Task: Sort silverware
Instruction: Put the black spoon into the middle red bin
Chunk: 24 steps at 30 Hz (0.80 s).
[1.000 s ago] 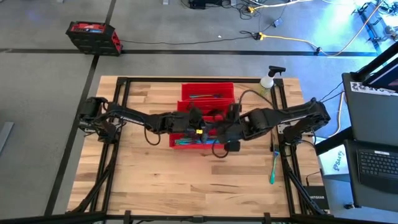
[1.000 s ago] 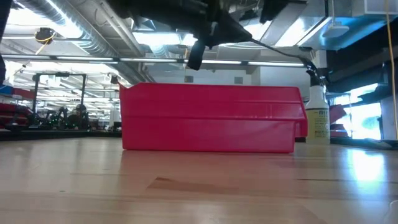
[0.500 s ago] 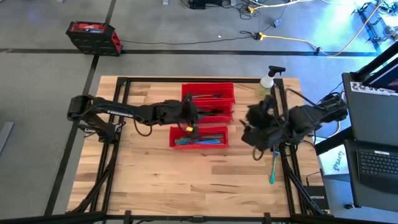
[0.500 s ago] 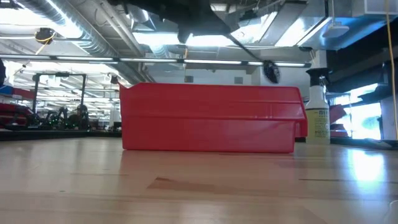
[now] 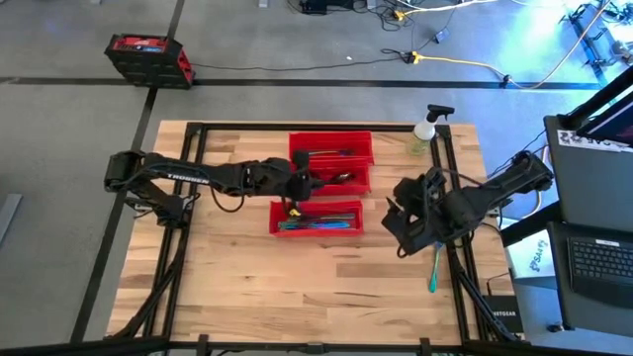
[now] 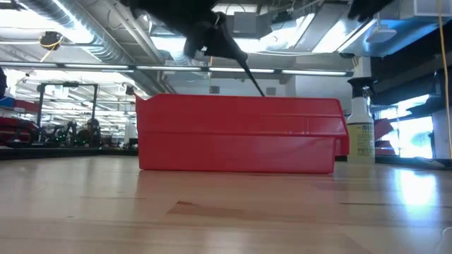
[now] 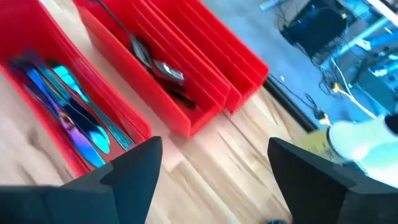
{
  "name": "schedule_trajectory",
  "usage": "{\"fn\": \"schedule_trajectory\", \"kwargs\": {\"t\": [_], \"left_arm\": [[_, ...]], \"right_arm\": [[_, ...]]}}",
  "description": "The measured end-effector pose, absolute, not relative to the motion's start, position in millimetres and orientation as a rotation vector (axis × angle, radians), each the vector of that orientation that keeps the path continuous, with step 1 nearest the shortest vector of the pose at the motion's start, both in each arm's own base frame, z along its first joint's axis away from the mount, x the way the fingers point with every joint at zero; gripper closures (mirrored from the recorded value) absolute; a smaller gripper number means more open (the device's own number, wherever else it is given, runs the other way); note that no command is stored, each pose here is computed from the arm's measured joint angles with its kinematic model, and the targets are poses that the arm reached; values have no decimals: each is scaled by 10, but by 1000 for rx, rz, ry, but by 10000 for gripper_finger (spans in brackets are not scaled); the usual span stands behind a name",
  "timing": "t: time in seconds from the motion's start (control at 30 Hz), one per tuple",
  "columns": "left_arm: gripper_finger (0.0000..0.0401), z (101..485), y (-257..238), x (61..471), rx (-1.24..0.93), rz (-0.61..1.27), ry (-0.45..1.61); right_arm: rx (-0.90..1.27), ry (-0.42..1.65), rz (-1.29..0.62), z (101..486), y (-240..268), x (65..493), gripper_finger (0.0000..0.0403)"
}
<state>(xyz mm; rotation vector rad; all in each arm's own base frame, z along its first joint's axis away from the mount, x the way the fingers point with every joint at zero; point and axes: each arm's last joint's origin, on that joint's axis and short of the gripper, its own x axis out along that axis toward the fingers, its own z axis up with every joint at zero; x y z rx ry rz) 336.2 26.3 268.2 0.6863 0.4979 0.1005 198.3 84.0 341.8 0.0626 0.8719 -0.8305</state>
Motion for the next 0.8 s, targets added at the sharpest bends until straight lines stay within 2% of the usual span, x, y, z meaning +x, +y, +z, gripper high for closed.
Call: {"fn": "schedule_trajectory", "kwargs": {"t": [0.23,0.5,0.63,0.8], "left_arm": [[401,2554,447,3295,864,-88,556],[401,2579,752,3240,886,-145,502],[401,2591,896,3198,865,-242,422],[401,2590,1055,3140,939,-282,394]], "right_arm": [[78,884,-874,3268,835,1970,125],[89,874,-867,3268,842,1984,125],[73,880,-855,3268,845,1988,125],[69,882,-852,3268,845,1989,125]]}}
